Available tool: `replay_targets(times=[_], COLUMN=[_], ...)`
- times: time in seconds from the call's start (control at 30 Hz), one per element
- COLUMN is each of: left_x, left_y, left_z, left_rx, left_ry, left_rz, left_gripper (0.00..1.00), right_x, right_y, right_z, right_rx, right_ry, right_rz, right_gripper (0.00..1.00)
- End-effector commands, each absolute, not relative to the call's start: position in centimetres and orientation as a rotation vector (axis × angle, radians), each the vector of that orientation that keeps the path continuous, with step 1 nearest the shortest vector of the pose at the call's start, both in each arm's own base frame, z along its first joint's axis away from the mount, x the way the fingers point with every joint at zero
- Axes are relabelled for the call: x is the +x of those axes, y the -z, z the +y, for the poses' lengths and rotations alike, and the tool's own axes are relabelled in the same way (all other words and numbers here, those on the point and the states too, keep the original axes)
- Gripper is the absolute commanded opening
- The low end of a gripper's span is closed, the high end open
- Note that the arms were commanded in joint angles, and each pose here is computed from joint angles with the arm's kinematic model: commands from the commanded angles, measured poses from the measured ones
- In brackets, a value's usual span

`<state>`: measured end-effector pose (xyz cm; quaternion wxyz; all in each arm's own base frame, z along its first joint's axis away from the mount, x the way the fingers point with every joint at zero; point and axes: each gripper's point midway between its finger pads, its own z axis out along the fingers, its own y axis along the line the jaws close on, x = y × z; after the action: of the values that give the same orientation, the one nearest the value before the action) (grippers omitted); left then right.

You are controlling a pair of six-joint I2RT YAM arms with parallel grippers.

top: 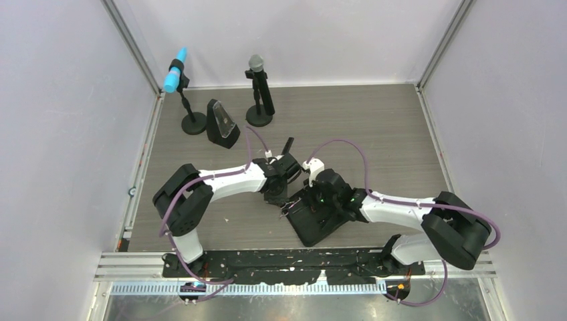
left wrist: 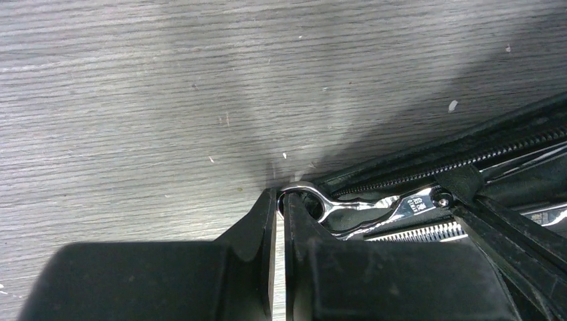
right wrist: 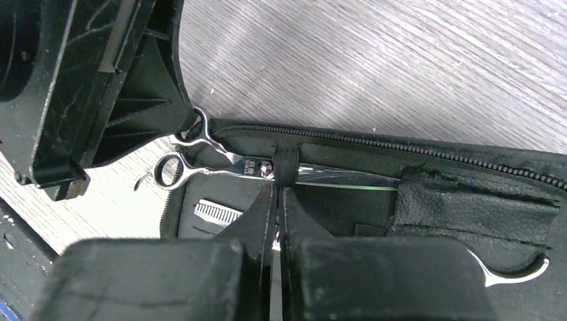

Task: Sort the hair-cutting tools
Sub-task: Place the scissors in the hairdressing tool bag.

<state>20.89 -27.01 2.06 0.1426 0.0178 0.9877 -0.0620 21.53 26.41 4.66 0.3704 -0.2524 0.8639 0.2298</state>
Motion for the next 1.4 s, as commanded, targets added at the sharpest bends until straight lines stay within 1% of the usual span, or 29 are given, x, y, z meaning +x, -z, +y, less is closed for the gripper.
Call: replay_targets(times=[0.0,0.2,0.37,0.57,0.63,0.83,1.03,1.27,1.37], left_x=[20.7,21.0,21.1,21.5,21.6,21.1,20.9,20.3,19.9], left_y=[-1.8,-2.4,-2.9,-5.3,-5.8,-5.5,-5.6,-7.2,-7.9], left_z=[-26.7,-27.0,-28.1,-30.1,-30.2,-30.2,-30.1,-30.0,-30.4], left_rx=[0.048,0.074,0.112,0.083,0.070,0.021,0.005,0.093,0.099], left_ry=[0.145,0.130,0.140,0.279,0.280,0.361,0.489,0.644,0.749], left_rz=[2.859,2.846,2.840,2.786,2.772,2.752,2.666,2.552,2.507], left_gripper=[0.00,0.00,0.00,0.00,0.00,0.00,0.00,0.00,0.00], right_x=[23.2,22.3,21.7,21.2,21.1,21.0,20.5,20.8,20.8], right_y=[-10.4,-8.6,-8.8,-8.6,-9.0,-9.4,-9.6,-9.6,-9.5], right_z=[29.6,30.8,31.7,32.3,32.5,32.2,32.2,31.2,31.3], right_rx=[-0.620,-0.697,-0.731,-0.739,-0.729,-0.712,-0.728,-0.706,-0.716], right_ry=[-0.747,-0.806,-0.881,-0.931,-0.960,-0.971,-1.018,-1.080,-1.083], right_rz=[1.996,2.039,2.013,2.004,1.982,1.962,1.935,1.926,1.932], right_gripper=[0.05,0.05,0.05,0.05,0.05,0.05,0.05,0.05,0.05])
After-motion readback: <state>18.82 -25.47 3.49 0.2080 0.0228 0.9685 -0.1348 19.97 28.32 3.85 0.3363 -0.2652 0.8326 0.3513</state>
